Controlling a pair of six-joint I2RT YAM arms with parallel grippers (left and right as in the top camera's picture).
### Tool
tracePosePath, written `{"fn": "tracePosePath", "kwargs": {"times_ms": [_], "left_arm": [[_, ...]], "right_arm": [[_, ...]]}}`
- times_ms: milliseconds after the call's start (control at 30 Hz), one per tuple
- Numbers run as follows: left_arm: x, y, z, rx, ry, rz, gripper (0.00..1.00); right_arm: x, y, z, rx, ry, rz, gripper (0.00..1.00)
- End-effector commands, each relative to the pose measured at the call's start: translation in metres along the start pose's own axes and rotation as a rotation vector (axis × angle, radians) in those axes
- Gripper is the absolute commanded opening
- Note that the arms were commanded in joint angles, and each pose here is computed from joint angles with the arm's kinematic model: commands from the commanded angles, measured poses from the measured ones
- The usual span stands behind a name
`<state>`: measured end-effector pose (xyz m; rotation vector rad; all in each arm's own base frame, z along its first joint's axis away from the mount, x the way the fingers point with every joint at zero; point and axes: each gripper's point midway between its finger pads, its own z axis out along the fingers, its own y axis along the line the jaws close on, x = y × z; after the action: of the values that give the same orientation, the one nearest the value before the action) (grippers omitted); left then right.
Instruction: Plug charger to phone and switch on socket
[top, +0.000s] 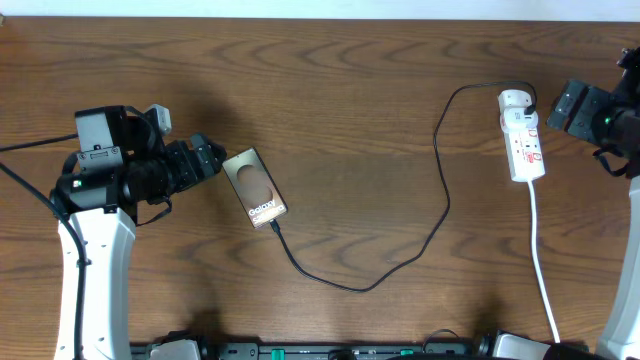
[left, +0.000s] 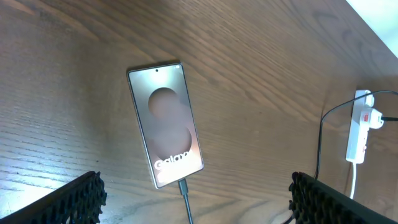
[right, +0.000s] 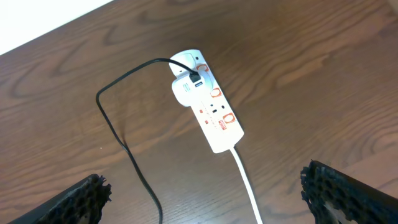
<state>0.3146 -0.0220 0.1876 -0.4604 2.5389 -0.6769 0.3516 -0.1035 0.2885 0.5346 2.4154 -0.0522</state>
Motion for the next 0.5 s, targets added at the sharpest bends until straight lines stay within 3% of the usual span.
{"fn": "tracePosePath", "kwargs": {"times_ms": [0, 233, 467], "left_arm": [[0.0, 0.004, 0.002, -0.014, 0.003, 0.001, 0.94], [0.003, 0.003, -0.005, -0.02, -0.005, 0.01, 0.94], [0.02, 0.016, -0.043, -0.219, -0.101, 0.076, 0.94]], "right_arm": [[0.0, 0.0, -0.001, 0.005, 0.0, -0.004, 0.99], [0.0, 0.0, -0.001, 0.005, -0.001, -0.004, 0.99], [0.0, 0.0, -0.001, 0.005, -0.001, -0.004, 0.99]]}}
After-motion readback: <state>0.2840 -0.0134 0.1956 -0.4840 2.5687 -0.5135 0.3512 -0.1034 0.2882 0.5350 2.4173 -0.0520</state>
